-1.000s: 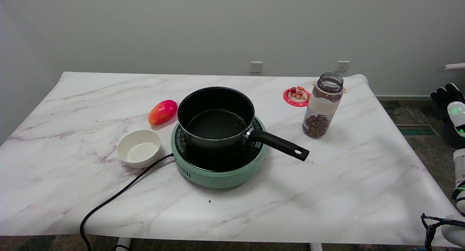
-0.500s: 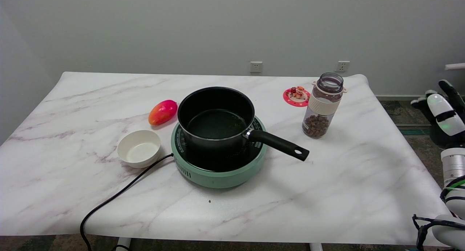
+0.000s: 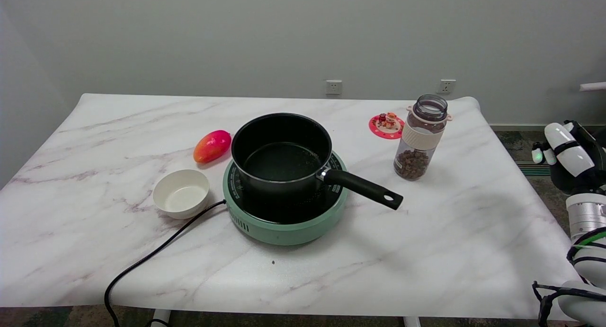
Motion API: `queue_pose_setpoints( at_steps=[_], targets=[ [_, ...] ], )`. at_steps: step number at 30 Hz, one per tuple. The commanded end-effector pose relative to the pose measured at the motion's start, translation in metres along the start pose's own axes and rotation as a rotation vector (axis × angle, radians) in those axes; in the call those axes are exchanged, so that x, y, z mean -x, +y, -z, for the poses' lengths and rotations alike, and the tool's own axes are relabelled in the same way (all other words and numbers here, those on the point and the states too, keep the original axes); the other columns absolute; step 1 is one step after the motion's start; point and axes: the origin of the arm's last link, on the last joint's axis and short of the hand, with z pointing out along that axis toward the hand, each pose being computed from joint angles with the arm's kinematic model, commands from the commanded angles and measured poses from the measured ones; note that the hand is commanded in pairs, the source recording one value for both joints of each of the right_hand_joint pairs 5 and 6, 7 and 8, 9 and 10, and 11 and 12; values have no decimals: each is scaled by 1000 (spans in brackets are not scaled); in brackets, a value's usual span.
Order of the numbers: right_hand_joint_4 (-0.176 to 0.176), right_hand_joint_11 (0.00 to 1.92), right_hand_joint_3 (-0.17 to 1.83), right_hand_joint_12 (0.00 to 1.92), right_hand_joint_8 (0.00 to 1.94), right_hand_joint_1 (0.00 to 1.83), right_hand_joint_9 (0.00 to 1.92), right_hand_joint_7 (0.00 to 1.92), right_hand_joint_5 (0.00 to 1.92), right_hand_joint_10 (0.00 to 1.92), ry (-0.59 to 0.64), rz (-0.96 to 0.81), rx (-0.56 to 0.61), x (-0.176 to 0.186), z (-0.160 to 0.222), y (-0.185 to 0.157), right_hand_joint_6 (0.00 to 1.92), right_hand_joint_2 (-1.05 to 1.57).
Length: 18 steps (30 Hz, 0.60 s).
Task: Pick up the bottle.
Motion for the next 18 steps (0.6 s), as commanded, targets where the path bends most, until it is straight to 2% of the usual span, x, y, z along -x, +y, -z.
queue_pose_setpoints(
  at_steps=[1, 4, 5, 6, 8, 10, 12, 13, 15, 18],
  targets=[
    [0, 1526, 539, 1526, 1880, 1106, 1703, 1880, 1871, 1703, -40, -15, 45, 15, -2, 12, 1871, 1444],
    [0, 1415, 900, 1415, 1637, 1208, 1540, 1637, 1465, 1540, -73, 4, 59, 22, -5, 14, 1465, 942],
    [0, 1343, 1021, 1343, 1518, 1231, 1432, 1518, 1277, 1432, -84, 11, 62, 24, -6, 15, 1277, 709],
    [0, 1265, 1059, 1265, 1393, 1252, 1311, 1393, 1091, 1311, -95, 19, 67, 26, -7, 16, 1091, 498],
    [0, 1157, 1027, 1157, 1236, 1271, 1113, 1236, 878, 1113, -117, 37, 72, 29, -8, 16, 878, 295],
    [0, 958, 1211, 958, 1075, 1280, 835, 1075, 702, 835, -134, 49, 77, 31, -8, 17, 702, -111],
    [0, 806, 1241, 806, 913, 1274, 732, 913, 596, 732, -140, 52, 82, 32, -7, 18, 596, -276],
    [0, 742, 1258, 742, 767, 1265, 661, 767, 482, 661, -143, 52, 87, 33, -7, 19, 482, -395],
    [0, 668, 1274, 668, 687, 1254, 593, 687, 324, 593, -146, 56, 96, 34, -7, 20, 324, -476],
    [0, 623, 1239, 623, 591, 1239, 545, 591, 225, 545, -163, 79, 123, 35, -6, 24, 225, -552]
  ],
)
